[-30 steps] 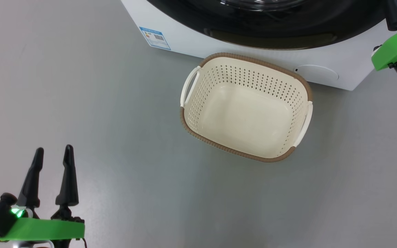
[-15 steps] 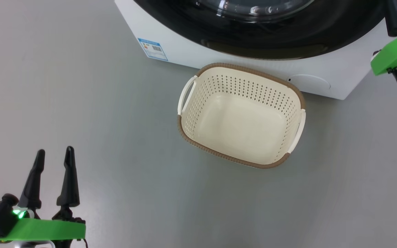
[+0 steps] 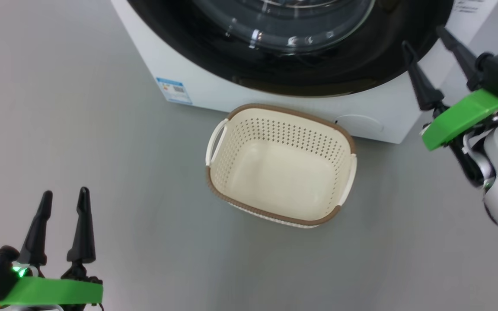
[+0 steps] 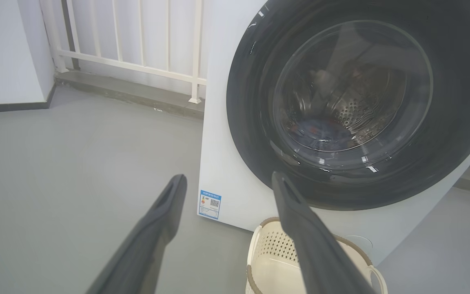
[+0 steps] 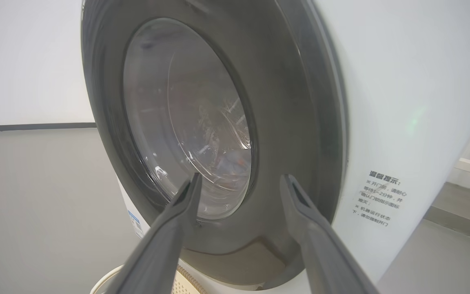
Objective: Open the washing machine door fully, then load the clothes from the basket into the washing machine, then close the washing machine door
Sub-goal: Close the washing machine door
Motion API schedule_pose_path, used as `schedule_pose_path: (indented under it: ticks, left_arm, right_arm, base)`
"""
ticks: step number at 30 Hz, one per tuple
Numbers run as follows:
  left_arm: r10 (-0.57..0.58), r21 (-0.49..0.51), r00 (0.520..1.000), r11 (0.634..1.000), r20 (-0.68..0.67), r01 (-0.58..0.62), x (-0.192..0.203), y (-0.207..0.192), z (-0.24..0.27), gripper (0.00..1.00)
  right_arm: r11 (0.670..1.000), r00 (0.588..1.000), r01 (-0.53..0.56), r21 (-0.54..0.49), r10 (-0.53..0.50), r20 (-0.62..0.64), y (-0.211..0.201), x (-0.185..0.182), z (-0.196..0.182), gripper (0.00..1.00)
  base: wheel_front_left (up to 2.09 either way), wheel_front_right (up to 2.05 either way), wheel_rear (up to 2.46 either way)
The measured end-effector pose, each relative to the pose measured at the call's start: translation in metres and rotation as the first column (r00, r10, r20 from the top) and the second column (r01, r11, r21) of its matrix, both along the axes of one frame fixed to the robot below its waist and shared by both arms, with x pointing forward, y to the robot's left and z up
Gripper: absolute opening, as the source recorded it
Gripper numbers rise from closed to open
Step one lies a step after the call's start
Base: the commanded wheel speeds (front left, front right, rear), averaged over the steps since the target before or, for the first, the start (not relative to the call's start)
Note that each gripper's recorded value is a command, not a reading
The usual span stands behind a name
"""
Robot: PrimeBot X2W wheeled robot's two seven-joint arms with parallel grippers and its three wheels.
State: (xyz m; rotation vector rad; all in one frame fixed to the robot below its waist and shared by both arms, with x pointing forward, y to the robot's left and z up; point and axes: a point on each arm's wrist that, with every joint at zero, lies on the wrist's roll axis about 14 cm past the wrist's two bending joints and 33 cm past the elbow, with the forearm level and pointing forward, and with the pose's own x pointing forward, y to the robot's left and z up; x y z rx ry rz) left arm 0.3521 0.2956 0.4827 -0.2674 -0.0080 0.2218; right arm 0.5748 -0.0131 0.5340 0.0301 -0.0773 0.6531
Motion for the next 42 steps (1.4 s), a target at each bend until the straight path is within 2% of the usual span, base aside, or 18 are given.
schedule_pose_path:
  ticks: [10, 27, 42]
  left_arm:
    - [-0.084, -0.005, 0.996, 0.996, 0.028, 0.084, 0.005, -0.023, 0.006, 1.0]
    - [-0.244, -0.002, 0.968, 0.97, 0.067, 0.244, 0.023, -0.073, 0.014, 1.0]
    - [-0.316, -0.003, 0.943, 0.948, 0.104, 0.318, 0.021, -0.102, 0.025, 1.0]
  right_arm:
    - [0.996, 0.998, 0.067, 0.066, -0.066, -0.008, -0.034, -0.04, 0.014, 1.0]
    - [0.964, 0.974, 0.224, 0.14, -0.227, -0.001, -0.107, -0.113, 0.029, 1.0]
    - [0.893, 0.924, 0.383, 0.236, -0.376, -0.073, -0.157, -0.186, 0.011, 1.0]
  base:
    - [0.0, 0.0, 0.0]
    - [0.0, 0.0, 0.0]
    - [0.0, 0.0, 0.0]
